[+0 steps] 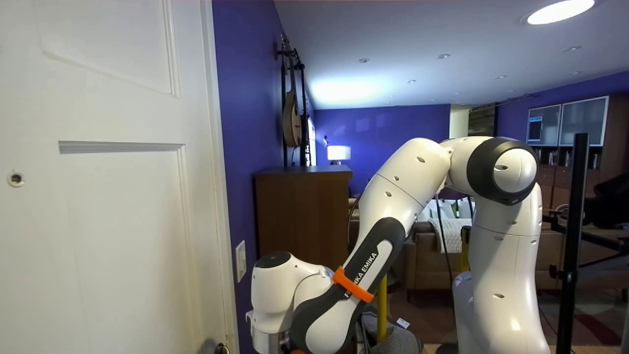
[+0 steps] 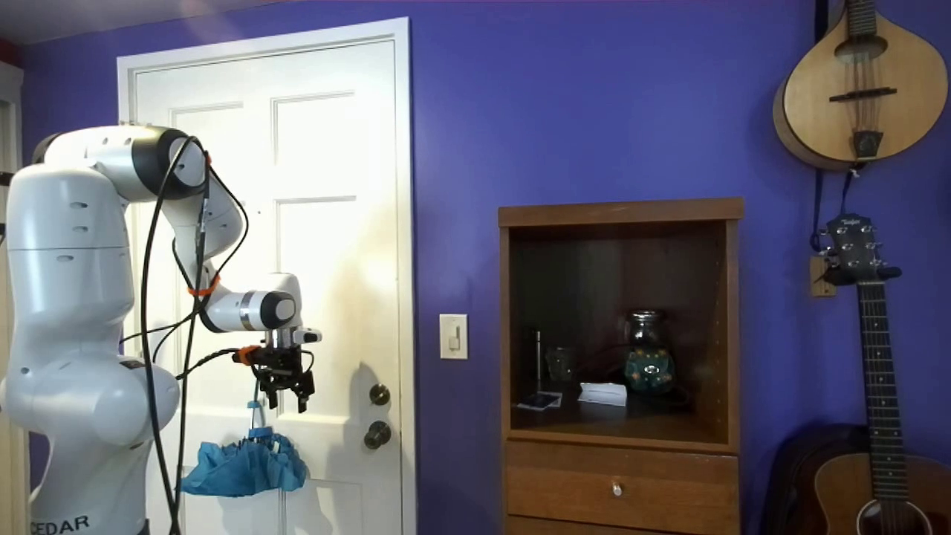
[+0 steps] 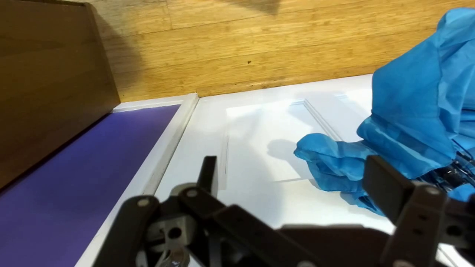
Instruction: Remove the blue umbrella from the door and put it on top of the cabinet on the right
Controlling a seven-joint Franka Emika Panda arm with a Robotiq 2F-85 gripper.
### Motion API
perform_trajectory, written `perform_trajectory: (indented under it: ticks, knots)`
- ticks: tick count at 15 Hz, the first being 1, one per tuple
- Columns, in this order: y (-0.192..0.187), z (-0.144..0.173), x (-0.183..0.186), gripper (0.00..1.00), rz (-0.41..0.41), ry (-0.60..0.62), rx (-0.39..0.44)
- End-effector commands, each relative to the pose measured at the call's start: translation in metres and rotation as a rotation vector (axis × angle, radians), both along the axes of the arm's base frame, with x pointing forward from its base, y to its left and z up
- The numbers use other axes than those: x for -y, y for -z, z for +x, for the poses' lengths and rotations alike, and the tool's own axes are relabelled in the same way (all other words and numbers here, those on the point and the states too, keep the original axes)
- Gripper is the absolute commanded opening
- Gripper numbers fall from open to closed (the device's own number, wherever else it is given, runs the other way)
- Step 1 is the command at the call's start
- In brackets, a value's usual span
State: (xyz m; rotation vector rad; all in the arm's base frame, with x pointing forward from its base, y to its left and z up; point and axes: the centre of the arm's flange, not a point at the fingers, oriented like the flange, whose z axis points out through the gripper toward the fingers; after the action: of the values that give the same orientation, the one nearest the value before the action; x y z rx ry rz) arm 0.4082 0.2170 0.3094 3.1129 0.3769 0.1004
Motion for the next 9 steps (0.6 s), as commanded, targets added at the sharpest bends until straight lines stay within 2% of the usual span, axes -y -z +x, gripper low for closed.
perform_trajectory:
  ticks: [1, 3, 6, 9]
  knots:
    - [0.002, 0.0, -0.008, 1.0, 0.019, -0.013, 0.002]
    - [0.01, -0.003, -0.028, 1.0, 0.025, -0.033, -0.009]
    - [0.013, -0.029, -0.062, 1.0, 0.046, -0.013, -0.032]
    - [0.016, -0.054, -0.09, 1.0, 0.035, -0.006, 0.006]
